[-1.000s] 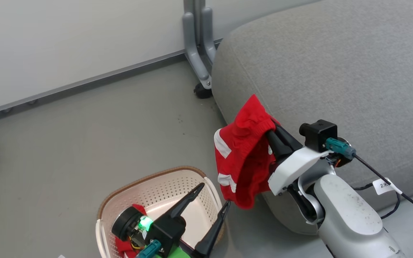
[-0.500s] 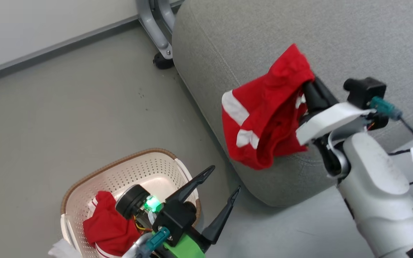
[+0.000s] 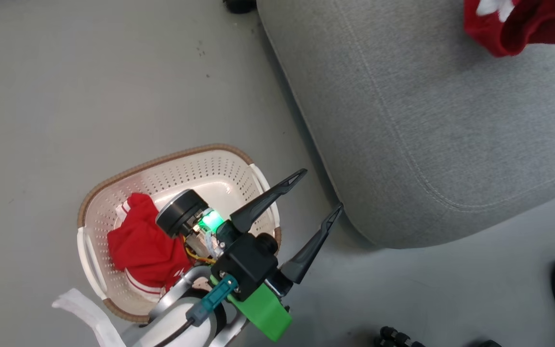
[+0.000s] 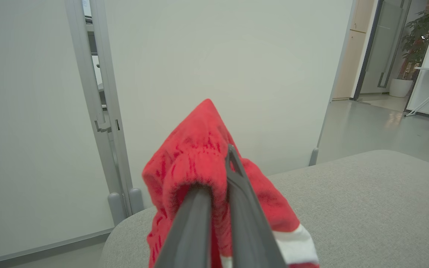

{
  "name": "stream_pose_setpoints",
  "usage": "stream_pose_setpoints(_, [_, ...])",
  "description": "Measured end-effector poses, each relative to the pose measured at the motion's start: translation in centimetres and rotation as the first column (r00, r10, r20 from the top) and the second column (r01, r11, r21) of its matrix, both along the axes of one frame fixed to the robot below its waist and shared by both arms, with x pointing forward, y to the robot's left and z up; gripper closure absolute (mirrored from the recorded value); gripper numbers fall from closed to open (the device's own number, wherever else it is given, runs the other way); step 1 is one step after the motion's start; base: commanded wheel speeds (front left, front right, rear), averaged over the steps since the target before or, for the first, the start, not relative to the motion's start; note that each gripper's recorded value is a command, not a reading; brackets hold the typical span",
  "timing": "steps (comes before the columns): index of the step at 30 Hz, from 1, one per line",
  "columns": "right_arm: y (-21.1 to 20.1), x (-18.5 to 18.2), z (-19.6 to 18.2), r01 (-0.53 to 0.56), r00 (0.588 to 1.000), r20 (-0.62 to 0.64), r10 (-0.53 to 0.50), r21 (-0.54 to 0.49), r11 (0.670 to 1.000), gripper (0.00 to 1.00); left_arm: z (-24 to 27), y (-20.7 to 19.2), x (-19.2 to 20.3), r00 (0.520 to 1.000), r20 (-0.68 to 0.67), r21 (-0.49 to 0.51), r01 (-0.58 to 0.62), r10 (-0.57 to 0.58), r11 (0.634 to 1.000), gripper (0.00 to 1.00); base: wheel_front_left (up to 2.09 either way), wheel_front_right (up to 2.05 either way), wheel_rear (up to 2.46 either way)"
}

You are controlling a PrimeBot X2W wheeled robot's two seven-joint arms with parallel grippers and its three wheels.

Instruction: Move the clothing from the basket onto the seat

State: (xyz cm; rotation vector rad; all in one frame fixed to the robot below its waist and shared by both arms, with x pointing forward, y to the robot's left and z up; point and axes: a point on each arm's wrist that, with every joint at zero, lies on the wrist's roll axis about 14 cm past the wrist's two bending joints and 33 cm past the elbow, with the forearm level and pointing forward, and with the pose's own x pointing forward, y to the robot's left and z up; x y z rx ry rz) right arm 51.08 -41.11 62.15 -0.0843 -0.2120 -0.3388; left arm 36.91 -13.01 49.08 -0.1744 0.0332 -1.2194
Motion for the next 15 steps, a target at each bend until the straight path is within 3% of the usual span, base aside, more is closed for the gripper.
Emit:
stream_pose_setpoints(4, [-2.9,1.3,-2.2,0.075,0.995,-0.060,-0.075,0.005,0.997,1.00,-0.7,0.5,1.5,1.000,0.003,-0.011,-0.026,0.026,1.000,0.00,0.00,0.00,0.00])
stream_pose_setpoints(8, [-4.0,2.1,-8.3,0.132,0.975,-0.190,-0.119,0.057,0.990,0.98,-2.2,1.5,3.0,0.997,-0.011,-0.001,-0.072,0.072,0.997,0.00,0.00,0.00,0.00])
stream_pose_setpoints(9, [-3.9,2.2,-9.6,0.138,0.969,-0.215,-0.121,0.067,0.988,0.62,-2.7,1.8,3.2,0.997,-0.020,0.004,-0.080,0.080,0.997,0.00,0.00,0.00,0.00])
stream_pose_setpoints(10, [-3.6,2.4,-11.2,0.141,0.962,-0.248,-0.118,0.077,0.987,0.10,-3.2,2.1,3.4,0.995,-0.030,0.008,-0.091,0.091,0.996,0.00,0.00,0.00,0.00])
stream_pose_setpoints(11, [-3.2,2.6,-12.8,0.140,0.954,-0.278,-0.110,0.087,0.986,0.00,-3.7,2.4,3.6,0.994,-0.039,0.016,-0.101,0.102,0.995,0.00,0.00,0.00,0.00])
stream_pose_setpoints(15, [-2.2,2.3,-17.2,0.150,0.934,-0.343,-0.098,0.128,0.980,0.00,-5.1,3.4,4.2,0.989,-0.063,0.031,-0.134,0.136,0.990,0.00,0.00,0.00,0.00])
